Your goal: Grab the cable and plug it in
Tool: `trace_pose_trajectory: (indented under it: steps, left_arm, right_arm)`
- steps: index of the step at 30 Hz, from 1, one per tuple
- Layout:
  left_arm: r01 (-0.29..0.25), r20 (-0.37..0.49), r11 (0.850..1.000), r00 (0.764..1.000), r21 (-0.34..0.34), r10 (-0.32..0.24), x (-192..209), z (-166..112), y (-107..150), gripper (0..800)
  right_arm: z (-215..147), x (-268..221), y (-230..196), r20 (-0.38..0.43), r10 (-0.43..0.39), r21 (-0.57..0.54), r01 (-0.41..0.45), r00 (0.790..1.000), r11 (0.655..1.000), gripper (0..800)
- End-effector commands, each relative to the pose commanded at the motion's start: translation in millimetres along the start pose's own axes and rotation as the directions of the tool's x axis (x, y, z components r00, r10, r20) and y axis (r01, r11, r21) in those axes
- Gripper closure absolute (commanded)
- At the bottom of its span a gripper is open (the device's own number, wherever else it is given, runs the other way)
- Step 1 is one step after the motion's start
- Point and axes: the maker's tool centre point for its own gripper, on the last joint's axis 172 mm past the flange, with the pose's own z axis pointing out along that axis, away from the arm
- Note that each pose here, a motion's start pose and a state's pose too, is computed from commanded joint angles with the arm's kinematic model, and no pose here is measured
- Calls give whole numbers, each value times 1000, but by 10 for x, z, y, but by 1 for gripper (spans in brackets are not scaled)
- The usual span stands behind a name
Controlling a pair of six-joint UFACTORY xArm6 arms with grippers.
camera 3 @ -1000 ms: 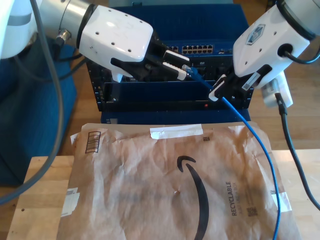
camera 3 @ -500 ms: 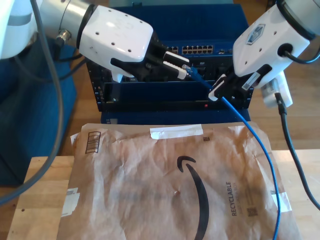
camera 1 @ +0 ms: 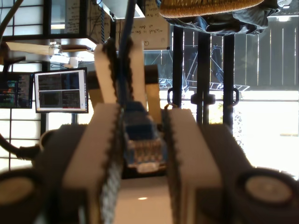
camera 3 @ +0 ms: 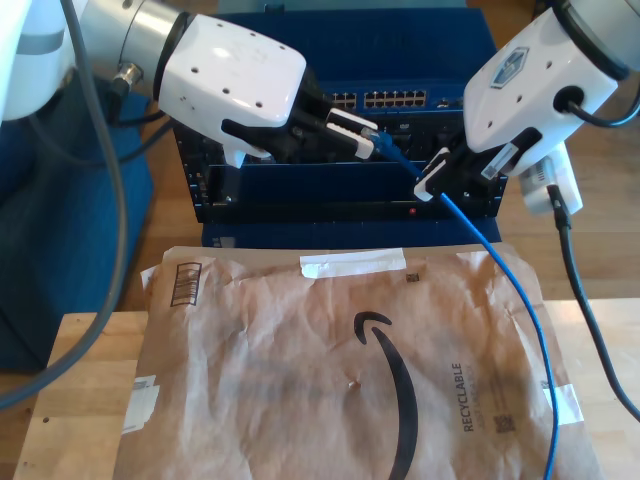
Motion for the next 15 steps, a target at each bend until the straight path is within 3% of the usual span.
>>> trace_pose_trajectory:
  steps: [3, 8, 11, 13, 14, 15]
  left_arm:
    - [2, 0, 1000, 1000, 0, -2, 0, 0, 0, 766]
    - [4, 1, 1000, 1000, 3, -4, 9, 6, -7, 782]
    - [4, 1, 1000, 1000, 4, -4, 3, 5, -10, 798]
    - [5, 3, 1000, 1000, 15, -5, -6, 19, -40, 798]
    - [5, 7, 1000, 1000, 30, -6, -21, 27, -79, 798]
    - [6, 9, 999, 1000, 44, -7, -37, 40, -117, 798]
  right_arm:
    - [5, 7, -17, 0, 3, 0, -3, 1000, 1000, 780]
    - [16, 5, -21, 1, 5, -5, -5, 1000, 1000, 749]
    - [16, -26, -12, 13, 5, -8, -5, 1000, 1000, 422]
    - [11, -31, -14, 14, 2, -7, -2, 1000, 1000, 145]
    - [0, -38, -12, 14, -1, -4, 1, 1000, 1000, 48]
    - [-43, -73, -19, 18, -8, 7, 8, 1000, 1000, 3]
